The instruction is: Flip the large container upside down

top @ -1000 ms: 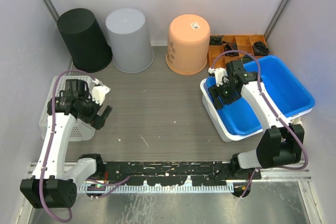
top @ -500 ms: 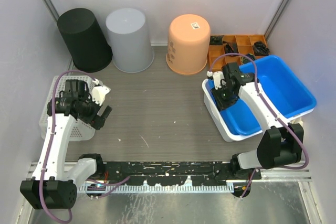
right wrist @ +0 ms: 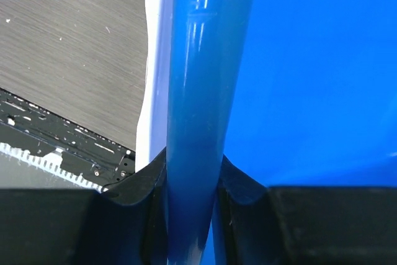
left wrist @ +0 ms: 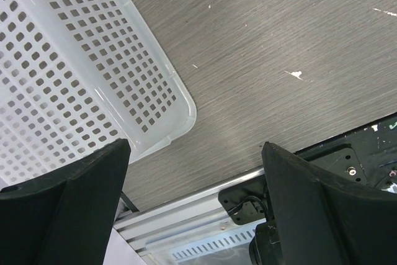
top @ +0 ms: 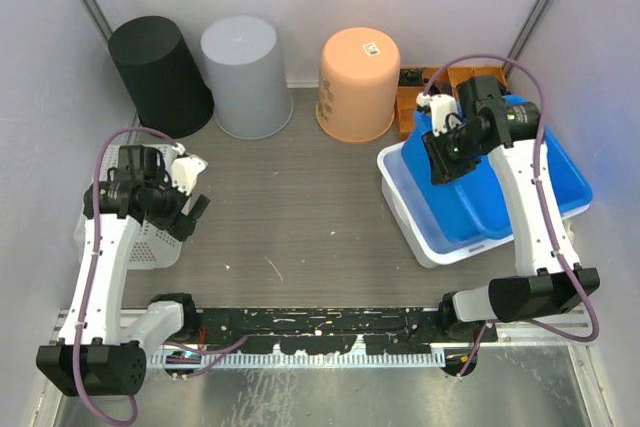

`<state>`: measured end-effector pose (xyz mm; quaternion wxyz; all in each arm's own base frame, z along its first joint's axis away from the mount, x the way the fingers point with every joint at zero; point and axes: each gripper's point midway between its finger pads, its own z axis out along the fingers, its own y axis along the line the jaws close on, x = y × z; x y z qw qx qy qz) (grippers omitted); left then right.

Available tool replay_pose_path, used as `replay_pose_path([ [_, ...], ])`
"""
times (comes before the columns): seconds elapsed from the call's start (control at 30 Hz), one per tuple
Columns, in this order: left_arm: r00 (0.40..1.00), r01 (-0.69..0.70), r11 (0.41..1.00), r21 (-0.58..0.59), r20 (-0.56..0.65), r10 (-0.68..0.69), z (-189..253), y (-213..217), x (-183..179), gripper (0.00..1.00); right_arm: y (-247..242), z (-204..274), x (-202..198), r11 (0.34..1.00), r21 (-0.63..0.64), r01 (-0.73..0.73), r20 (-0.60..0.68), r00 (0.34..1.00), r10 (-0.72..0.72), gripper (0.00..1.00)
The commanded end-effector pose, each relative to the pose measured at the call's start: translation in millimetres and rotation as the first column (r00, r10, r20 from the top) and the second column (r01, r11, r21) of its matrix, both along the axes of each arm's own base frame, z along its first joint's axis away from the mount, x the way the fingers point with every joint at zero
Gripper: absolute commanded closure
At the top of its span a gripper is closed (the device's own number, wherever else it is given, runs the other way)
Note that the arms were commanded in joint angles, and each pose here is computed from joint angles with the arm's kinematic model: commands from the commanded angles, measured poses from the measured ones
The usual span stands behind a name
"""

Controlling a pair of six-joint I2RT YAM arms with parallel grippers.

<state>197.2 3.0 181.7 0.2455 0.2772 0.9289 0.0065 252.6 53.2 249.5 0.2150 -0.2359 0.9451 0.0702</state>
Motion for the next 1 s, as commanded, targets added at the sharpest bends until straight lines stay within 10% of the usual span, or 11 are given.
replay_pose_path([
  [0.0, 0.999, -0.011, 1.0, 0.004, 0.052, 0.01, 21, 2, 10, 0.12, -7, 59, 8, 0.998, -0.021, -0.052, 0.193, 0.98, 0.055, 0.99],
  [0.37, 0.991, -0.024, 0.999, -0.028, 0.134, 0.027, 61, -2, 28, 0.66, -18, 180, 26, 0.999, -0.026, 0.02, 0.547, 0.837, -0.003, 0.99],
  [0.63, 0.978, -0.052, 0.999, 0.013, 0.205, 0.049, 77, 7, 37, 0.69, 26, 257, -17, 0.966, 0.105, -0.236, 0.739, 0.668, 0.083, 0.99],
  [0.97, 0.85, -0.244, 0.967, 0.076, 0.497, 0.176, 148, 41, 38, 0.65, 115, 287, -84, 0.588, 0.324, -0.741, 0.762, 0.572, 0.302, 0.99],
])
